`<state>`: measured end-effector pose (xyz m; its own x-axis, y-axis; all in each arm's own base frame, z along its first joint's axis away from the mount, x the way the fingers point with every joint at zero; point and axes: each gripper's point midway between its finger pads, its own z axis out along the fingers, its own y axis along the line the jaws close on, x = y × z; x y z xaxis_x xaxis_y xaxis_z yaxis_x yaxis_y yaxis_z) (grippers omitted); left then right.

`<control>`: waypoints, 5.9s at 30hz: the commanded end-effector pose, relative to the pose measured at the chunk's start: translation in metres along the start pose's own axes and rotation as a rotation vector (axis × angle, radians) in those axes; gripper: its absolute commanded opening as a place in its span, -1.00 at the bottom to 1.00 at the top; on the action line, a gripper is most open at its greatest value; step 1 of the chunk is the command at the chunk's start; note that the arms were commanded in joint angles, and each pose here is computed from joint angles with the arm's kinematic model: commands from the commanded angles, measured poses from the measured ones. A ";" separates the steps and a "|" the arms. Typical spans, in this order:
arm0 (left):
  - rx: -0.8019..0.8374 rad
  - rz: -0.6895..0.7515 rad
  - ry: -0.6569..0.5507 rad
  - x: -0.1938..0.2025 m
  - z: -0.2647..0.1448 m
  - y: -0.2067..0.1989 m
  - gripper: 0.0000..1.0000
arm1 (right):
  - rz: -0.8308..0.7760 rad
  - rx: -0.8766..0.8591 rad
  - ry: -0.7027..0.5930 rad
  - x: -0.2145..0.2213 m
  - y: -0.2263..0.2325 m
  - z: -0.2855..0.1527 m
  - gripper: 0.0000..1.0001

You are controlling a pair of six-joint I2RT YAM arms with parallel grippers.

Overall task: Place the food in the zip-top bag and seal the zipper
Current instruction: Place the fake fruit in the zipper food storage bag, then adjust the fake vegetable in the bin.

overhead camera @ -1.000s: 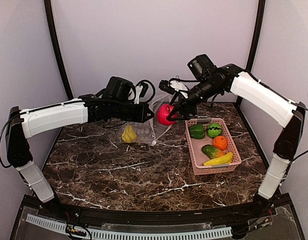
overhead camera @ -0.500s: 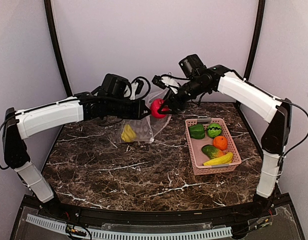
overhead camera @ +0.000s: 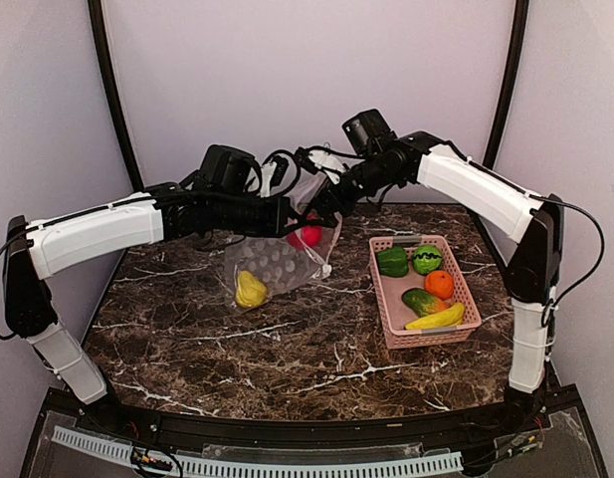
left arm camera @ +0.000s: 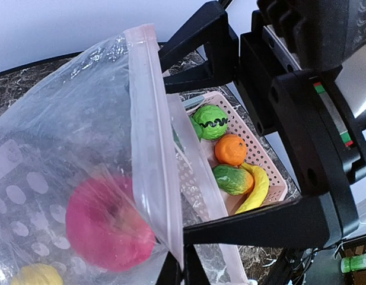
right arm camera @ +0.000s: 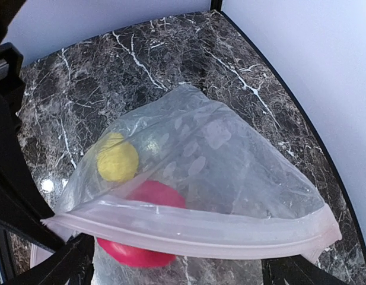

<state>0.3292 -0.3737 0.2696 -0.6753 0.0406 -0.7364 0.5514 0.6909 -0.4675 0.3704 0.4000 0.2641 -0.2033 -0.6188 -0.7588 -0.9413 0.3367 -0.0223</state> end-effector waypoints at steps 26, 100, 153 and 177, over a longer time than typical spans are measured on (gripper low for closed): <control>-0.121 -0.038 0.007 -0.022 -0.061 0.034 -0.98 | 0.060 0.091 -0.117 0.076 -0.006 -0.155 0.86; -0.206 0.143 0.159 0.025 -0.099 0.053 -0.99 | -0.027 0.196 0.432 0.251 -0.131 -0.019 0.61; -0.200 0.147 0.168 0.040 -0.106 0.056 -0.99 | -0.011 0.149 0.470 0.275 -0.126 0.003 0.97; -0.165 0.131 0.175 0.047 -0.096 0.055 -0.98 | 0.034 0.207 0.420 0.248 -0.113 -0.032 0.19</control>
<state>0.2846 -0.2630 0.2528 -0.6943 0.2582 -0.6718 0.5481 0.7946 -0.2611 0.4209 0.1825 0.0850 -0.3529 -0.8409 -0.4102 -0.8760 0.4510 -0.1709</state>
